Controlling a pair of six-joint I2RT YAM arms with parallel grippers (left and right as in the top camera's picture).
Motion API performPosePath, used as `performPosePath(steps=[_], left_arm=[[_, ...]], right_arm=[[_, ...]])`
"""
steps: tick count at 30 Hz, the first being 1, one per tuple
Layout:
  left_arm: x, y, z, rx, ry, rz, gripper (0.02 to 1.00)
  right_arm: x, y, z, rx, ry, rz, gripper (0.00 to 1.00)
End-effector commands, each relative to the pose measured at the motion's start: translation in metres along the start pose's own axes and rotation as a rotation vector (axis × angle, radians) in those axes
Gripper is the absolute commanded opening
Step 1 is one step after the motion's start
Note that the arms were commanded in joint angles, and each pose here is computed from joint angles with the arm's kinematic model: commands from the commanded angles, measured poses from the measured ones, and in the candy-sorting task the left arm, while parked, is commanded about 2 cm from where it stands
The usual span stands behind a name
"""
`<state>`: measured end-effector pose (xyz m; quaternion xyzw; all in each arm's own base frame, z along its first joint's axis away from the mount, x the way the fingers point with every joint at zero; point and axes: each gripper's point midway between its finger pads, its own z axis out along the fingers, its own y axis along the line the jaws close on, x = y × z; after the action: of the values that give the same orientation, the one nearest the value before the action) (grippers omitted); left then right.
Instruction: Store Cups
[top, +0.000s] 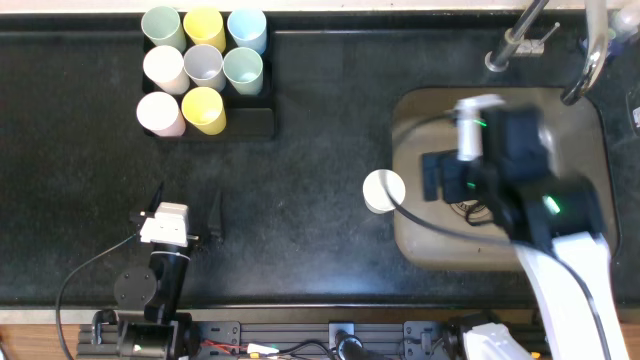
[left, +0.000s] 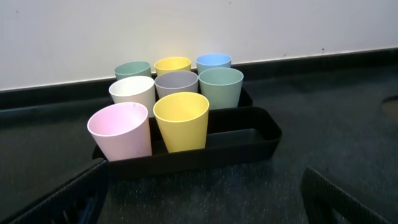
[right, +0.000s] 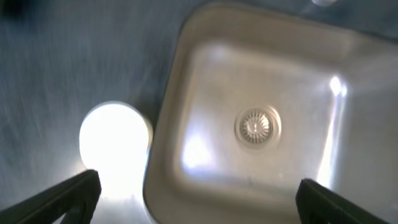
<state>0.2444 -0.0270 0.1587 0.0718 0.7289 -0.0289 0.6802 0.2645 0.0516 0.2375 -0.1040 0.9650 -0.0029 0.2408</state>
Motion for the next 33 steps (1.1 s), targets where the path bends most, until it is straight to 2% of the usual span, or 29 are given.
performPosePath(steps=[1,4,5,8,13,19,33], left_arm=[[0.000,-0.002,0.000,0.006,-0.005,0.017,1.000],[0.000,-0.002,0.000,0.006,-0.005,0.017,1.000],[0.000,-0.002,0.000,0.006,-0.005,0.017,1.000],[0.000,-0.002,0.000,0.005,-0.005,0.017,1.000],[0.000,-0.002,0.000,0.006,-0.005,0.017,0.998],[0.000,-0.002,0.000,0.006,-0.005,0.017,1.000],[0.000,-0.002,0.000,0.006,-0.005,0.017,0.998]], right_arm=[[0.008,0.015,0.028,0.066,0.190,-0.306,0.996],[0.017,0.029,0.050,0.003,0.267,-0.376,0.998],[0.021,0.044,0.061,-0.088,0.295,-0.419,0.998],[0.023,0.059,0.076,-0.183,0.331,-0.450,0.998],[0.020,0.055,0.107,-0.194,0.374,-0.409,0.998],[0.030,0.048,0.122,-0.213,0.448,-0.376,0.996],[0.033,0.043,0.155,-0.218,0.498,-0.380,0.998]])
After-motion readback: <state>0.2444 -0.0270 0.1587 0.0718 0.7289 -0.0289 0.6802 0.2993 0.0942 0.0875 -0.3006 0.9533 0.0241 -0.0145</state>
